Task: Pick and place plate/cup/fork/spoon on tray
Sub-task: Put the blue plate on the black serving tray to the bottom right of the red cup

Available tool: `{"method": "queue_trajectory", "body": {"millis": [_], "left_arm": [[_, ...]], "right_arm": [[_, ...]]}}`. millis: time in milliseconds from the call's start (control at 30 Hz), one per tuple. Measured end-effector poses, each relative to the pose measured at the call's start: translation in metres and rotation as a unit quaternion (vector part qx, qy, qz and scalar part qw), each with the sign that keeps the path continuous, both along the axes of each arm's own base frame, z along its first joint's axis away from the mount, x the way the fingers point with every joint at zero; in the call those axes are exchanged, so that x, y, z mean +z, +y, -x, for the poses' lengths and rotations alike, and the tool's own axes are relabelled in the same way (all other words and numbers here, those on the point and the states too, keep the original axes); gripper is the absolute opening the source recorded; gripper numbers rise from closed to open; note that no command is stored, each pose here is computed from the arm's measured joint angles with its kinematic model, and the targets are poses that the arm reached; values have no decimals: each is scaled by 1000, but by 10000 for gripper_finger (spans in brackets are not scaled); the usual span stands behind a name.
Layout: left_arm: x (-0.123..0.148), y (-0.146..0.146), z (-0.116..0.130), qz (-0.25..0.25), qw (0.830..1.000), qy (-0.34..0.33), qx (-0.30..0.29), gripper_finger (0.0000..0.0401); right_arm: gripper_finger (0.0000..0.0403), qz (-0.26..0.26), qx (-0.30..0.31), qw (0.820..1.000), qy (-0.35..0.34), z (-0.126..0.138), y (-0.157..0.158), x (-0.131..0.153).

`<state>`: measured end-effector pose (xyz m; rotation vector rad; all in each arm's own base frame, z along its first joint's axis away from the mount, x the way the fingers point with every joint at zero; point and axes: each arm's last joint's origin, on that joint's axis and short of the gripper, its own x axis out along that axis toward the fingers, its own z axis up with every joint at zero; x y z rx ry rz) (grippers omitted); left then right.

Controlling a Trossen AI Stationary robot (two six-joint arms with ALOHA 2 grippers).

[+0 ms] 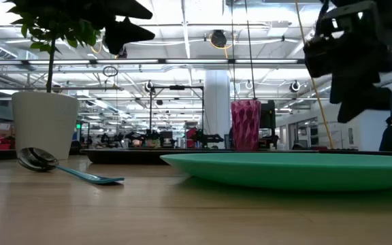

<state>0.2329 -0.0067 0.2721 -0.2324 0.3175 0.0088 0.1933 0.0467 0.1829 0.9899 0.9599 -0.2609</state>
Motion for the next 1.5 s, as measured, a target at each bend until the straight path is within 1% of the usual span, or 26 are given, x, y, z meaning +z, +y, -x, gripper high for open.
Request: {"method": "queue_trajectory", "body": {"millis": [67,133,333,467,600,767,867,1067,1300,1400,1500], "left_arm": [[0,0,0,1,1000,1,0,251],[0,0,0,-2,1000,2,-1,264],[-5,0,2,-12,1000,28,-4,278],[-8,0,3,-14,999,41,-5,278],[-8,0,3,-14,999,43,-5,278],[-8,0,3,-18,999,45,-7,278],[-9,0,3,-17,999,46,-6,278],[-9,0,3,-17,999,46,-6,278],[-10,0,4,-15,999,52,-5,278],[-10,0,4,-14,998,54,-5,278],[-10,0,4,-14,998,54,-5,278]], "right_arm": [[195,-16,-15,1000,-18,0,0,-8],[196,-27,-26,999,-18,4,0,-18],[188,-25,-54,998,16,20,5,-41],[188,-37,-58,998,1,19,9,-40],[188,-38,-70,997,-14,18,14,-38],[187,-41,-66,997,20,18,23,-49],[187,-39,-52,997,41,18,28,-57],[187,-56,-45,997,11,7,33,-60],[186,-62,-37,997,23,-1,38,-74],[170,-55,-38,998,11,-3,38,-76],[125,-47,-40,998,2,-4,38,-76]]}}
